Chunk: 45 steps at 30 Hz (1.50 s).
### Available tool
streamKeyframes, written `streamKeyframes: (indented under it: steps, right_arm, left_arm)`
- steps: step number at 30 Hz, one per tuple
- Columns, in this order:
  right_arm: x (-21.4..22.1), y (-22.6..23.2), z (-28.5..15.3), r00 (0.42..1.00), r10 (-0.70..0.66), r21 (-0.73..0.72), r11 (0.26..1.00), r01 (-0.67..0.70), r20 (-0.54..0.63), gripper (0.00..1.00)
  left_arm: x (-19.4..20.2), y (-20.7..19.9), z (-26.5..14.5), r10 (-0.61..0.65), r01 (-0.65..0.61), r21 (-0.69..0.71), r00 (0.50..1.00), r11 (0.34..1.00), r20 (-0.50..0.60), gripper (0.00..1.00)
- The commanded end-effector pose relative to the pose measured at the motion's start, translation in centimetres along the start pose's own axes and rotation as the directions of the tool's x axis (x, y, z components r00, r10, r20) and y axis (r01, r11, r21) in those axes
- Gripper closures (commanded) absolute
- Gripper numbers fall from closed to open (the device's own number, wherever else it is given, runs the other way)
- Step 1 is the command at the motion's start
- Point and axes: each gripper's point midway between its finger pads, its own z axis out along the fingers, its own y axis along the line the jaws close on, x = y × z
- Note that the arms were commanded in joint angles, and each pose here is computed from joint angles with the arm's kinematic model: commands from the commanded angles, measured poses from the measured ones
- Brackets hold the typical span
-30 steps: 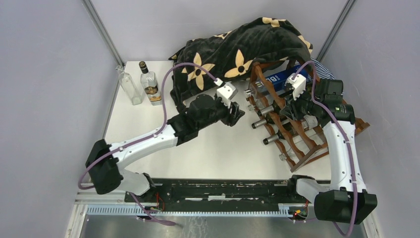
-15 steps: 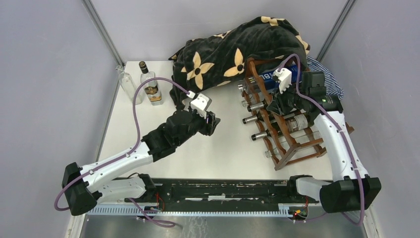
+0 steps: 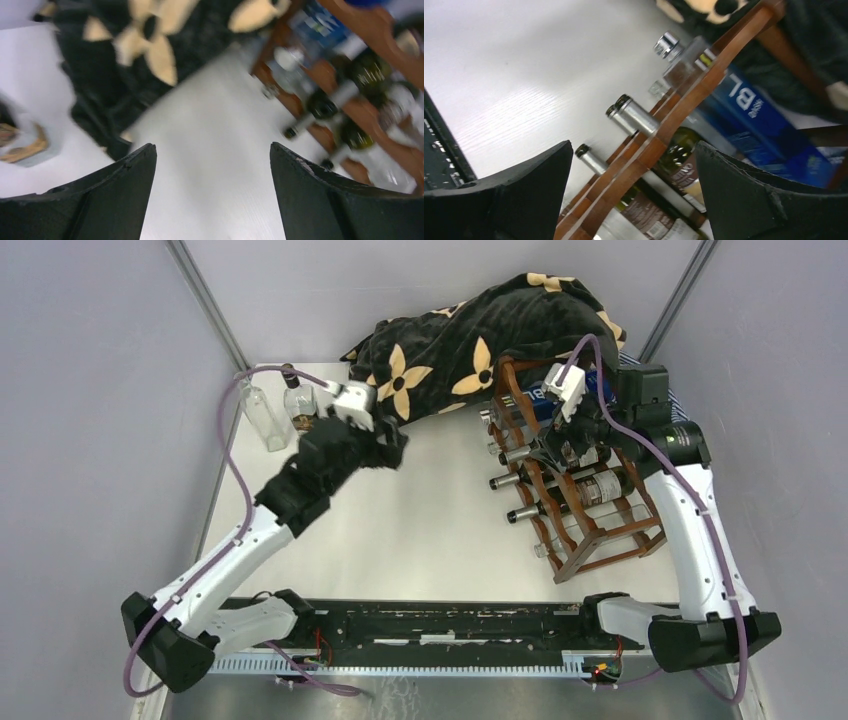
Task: Put the wine bottle on the wine rack
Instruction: Pick up the wine bottle from the center of the board.
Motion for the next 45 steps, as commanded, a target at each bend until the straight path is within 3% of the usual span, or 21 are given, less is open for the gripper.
streamKeyframes:
  steps: [1,5,7,9,11,15,20,31,38,43,45]
  right_arm:
    - [-5.1,-0.7,-2.7,0.978,-0.174,0.071,0.983,0.166,0.116,0.02]
    - [-9.1,0.0,-3.3,0.918,-0.281,0.053,0.959,0.278,0.279,0.02]
    - [-11.0,2.0,-3.2,0.843,-0.329,-0.007,0.931,0.366,0.425,0.02]
    - [-11.9,4.1,-2.8,0.792,-0.292,-0.115,0.904,0.411,0.536,0.02]
    - [-12.4,4.9,-2.2,0.785,-0.214,-0.197,0.899,0.391,0.581,0.02]
    - [-11.7,5.5,-1.1,0.792,-0.196,-0.221,0.897,0.383,0.578,0.02]
    - [-9.5,6.3,0.2,0.813,-0.162,-0.260,0.897,0.357,0.559,0.02]
    - [-8.3,7.2,0.9,0.822,-0.131,-0.298,0.891,0.343,0.555,0.02]
    - [-8.0,7.1,1.1,0.827,-0.125,-0.296,0.896,0.331,0.548,0.02]
    - [-7.9,7.1,1.2,0.831,-0.120,-0.296,0.899,0.324,0.543,0.02]
    - [-7.9,7.2,1.2,0.832,-0.119,-0.298,0.898,0.322,0.542,0.02]
  left_arm:
    - [-6.7,5.8,0.1,-0.183,0.189,-0.039,0.975,0.981,0.123,0.10]
    - [-10.2,13.1,0.4,-0.249,0.281,-0.180,0.951,0.943,0.183,0.05]
    - [-11.4,16.1,0.5,-0.265,0.309,-0.237,0.943,0.921,0.201,0.02]
    - [-11.4,19.4,0.8,-0.262,0.313,-0.326,0.946,0.892,0.191,0.00]
    - [-10.9,22.6,1.0,-0.257,0.310,-0.429,0.950,0.848,0.178,0.00]
    - [-9.7,26.2,1.5,-0.220,0.247,-0.548,0.969,0.799,0.115,0.00]
    - [-8.8,27.3,3.3,-0.165,0.152,-0.553,0.986,0.819,0.026,0.02]
    - [-6.5,30.5,5.9,-0.154,0.070,-0.628,0.985,0.775,-0.081,0.14]
    - [-5.6,30.6,7.1,-0.168,0.063,-0.609,0.979,0.790,-0.116,0.35]
    - [-5.1,30.4,6.9,-0.172,0.054,-0.605,0.975,0.794,-0.139,0.78]
    - [-5.3,30.2,6.4,-0.166,0.047,-0.604,0.976,0.796,-0.143,0.89]
